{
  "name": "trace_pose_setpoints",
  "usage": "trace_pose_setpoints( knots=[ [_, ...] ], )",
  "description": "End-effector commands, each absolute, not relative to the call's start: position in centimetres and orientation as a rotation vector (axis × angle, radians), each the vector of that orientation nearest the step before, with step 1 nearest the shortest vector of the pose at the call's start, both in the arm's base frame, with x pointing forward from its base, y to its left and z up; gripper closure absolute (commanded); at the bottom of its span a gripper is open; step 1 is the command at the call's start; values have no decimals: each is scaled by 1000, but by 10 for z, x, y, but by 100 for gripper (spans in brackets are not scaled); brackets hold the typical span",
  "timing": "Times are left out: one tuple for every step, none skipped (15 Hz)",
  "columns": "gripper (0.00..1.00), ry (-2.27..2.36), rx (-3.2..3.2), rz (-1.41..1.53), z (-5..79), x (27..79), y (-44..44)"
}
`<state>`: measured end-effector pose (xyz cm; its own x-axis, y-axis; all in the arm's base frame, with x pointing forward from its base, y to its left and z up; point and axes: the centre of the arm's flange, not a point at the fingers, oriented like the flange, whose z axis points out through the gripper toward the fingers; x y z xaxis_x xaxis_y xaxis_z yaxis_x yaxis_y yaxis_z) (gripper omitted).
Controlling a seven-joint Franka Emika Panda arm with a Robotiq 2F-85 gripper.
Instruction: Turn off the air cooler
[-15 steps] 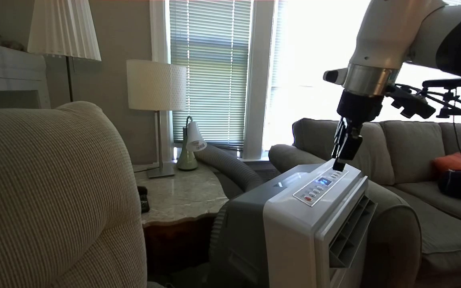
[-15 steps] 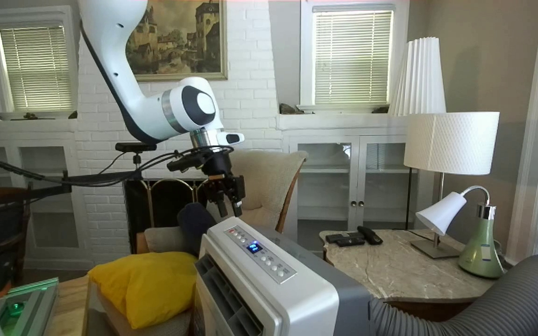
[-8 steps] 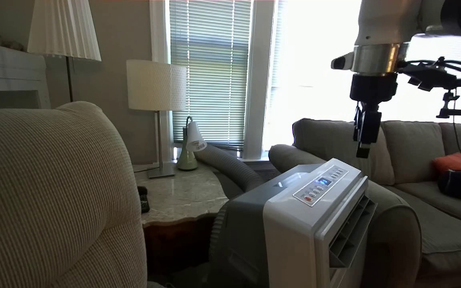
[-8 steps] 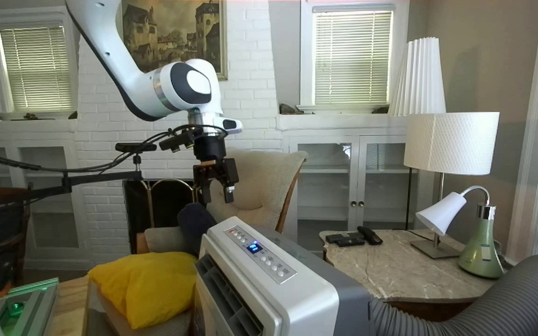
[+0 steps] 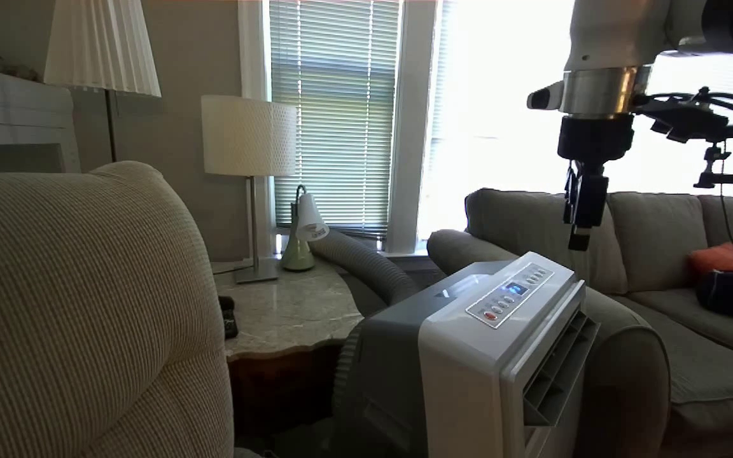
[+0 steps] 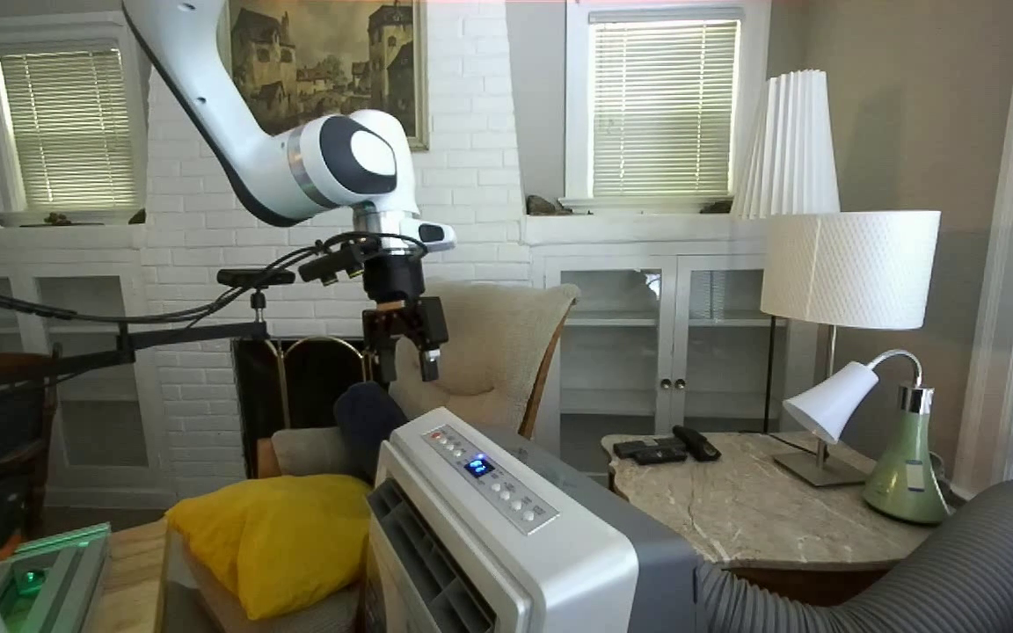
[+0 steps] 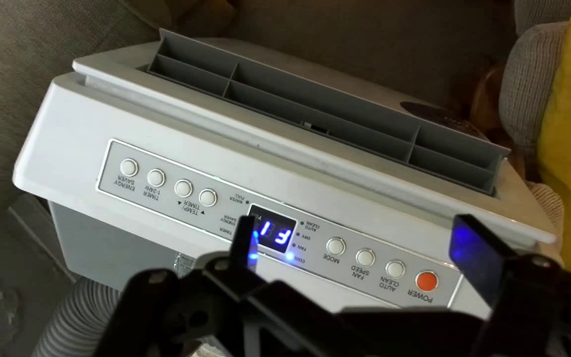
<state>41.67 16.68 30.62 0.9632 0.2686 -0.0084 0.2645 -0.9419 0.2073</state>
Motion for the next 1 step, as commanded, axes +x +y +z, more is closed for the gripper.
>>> trace_pose_setpoints(
  knots=[
    [0,399,2906,30,306,417,167]
  ],
)
